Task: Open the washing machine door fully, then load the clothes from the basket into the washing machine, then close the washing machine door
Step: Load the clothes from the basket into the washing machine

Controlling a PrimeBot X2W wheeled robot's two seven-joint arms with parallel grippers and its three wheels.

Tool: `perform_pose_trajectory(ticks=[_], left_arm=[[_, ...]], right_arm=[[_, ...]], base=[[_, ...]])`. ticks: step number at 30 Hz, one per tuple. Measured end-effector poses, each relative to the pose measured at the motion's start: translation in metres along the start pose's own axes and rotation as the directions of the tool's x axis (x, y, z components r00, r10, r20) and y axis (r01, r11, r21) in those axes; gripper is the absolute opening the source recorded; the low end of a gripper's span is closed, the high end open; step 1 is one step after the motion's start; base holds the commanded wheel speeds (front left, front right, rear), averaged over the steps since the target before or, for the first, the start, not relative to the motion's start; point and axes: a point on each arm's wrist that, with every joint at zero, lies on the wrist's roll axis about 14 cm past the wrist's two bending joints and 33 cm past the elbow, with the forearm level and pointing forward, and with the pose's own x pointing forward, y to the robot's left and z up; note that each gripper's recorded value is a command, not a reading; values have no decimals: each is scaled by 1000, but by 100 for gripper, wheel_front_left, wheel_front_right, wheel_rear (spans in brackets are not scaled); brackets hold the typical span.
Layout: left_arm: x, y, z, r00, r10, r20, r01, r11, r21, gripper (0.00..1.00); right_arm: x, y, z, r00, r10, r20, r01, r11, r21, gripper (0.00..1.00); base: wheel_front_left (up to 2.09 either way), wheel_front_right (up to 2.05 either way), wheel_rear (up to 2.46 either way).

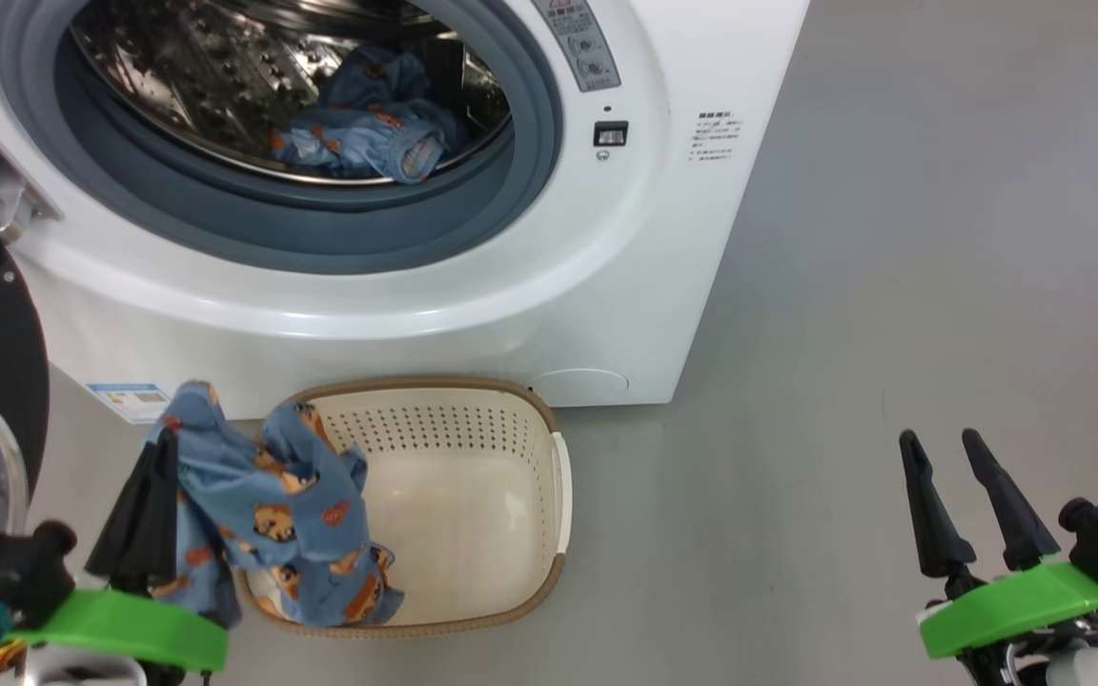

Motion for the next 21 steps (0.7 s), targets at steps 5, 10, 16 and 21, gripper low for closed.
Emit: perform_pose_trajectory(ticks=[5, 10, 16, 21], left_arm=[[-13, 0, 4, 1000, 19, 18, -19, 1000, -3, 0], [-15, -2, 7, 999, 23, 32, -22, 1000, -15, 0], [-11, -7, 2, 1000, 17, 25, -16, 999, -33, 0], [0, -10, 0, 1000, 1, 25, 0, 999, -40, 0]], right_arm=[[-6, -3, 1, 1000, -10, 0, 10, 1000, 4, 100], [-9, -8, 3, 1000, -25, 7, 25, 1000, 3, 100], [-12, -13, -1, 999, -39, -5, 39, 999, 2, 100], [-12, -15, -6, 998, -52, -17, 52, 999, 6, 100]], base=[[0, 0, 0], [0, 0, 0], [0, 0, 0], [0, 0, 0]])
